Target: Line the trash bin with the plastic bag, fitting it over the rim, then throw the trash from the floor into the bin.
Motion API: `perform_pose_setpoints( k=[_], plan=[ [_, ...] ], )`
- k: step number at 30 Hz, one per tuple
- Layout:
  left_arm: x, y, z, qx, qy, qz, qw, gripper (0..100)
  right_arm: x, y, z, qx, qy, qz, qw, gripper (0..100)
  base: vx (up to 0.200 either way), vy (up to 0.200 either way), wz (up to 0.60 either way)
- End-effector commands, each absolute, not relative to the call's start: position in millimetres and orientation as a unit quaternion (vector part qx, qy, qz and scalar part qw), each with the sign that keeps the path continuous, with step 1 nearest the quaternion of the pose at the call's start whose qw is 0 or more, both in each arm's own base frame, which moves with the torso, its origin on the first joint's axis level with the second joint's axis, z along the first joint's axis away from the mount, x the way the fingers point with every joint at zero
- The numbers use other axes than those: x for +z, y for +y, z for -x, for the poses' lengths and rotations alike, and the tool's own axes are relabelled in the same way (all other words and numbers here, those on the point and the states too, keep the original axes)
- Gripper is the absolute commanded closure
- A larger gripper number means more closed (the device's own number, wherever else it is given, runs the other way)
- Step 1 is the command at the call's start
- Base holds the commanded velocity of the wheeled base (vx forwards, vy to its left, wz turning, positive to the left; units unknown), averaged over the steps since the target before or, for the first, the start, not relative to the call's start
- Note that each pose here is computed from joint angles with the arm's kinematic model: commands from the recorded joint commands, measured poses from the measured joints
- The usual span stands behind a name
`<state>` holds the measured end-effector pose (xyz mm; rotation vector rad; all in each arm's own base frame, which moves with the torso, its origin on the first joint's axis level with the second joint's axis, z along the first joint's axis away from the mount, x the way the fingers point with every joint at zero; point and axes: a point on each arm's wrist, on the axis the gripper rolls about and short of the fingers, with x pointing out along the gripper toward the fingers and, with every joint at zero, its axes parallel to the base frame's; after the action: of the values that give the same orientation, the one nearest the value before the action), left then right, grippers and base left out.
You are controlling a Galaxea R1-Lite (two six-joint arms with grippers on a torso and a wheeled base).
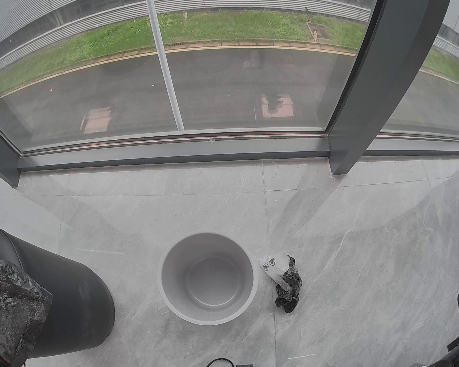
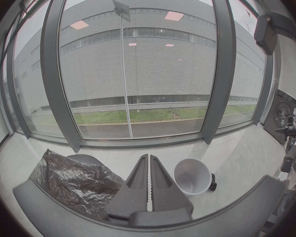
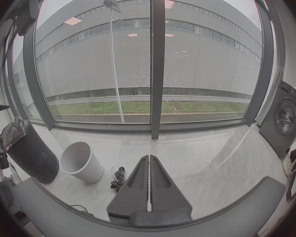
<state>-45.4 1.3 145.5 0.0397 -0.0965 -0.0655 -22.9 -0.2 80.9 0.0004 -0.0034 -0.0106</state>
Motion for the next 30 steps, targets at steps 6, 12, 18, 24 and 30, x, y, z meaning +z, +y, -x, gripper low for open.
perform_pose_setpoints(
  k=[6, 12, 18, 24, 30],
  plan=[
    [127.2, 2.5, 33.3, -0.047, 0.050, -0.165, 0.984, 100, 76.0, 0.0, 22.7, -0.002, 0.001, 0.015, 1.000, 100, 0.000, 0.000, 0.00],
    [138.9, 1.2, 8.4, -0.061, 0.146, -0.234, 0.959, 100, 76.3, 0.0, 22.6, -0.002, 0.002, 0.013, 1.000, 100, 0.000, 0.000, 0.00],
    [164.2, -1.0, -20.0, -0.082, 0.191, -0.278, 0.938, 100, 77.6, 0.0, 17.7, -0.001, 0.034, 0.015, 0.999, 100, 0.000, 0.000, 0.00],
    [170.3, -2.5, -37.8, -0.103, 0.220, -0.316, 0.917, 100, 77.5, 0.0, 17.3, 0.000, 0.038, 0.015, 0.999, 100, 0.000, 0.000, 0.00],
    [157.2, -2.9, -43.7, -0.130, 0.250, -0.375, 0.883, 100, 166.0, 0.2, 18.6, 0.033, -0.014, -0.106, 0.994, 100, 0.000, 0.000, 0.00]
  ],
)
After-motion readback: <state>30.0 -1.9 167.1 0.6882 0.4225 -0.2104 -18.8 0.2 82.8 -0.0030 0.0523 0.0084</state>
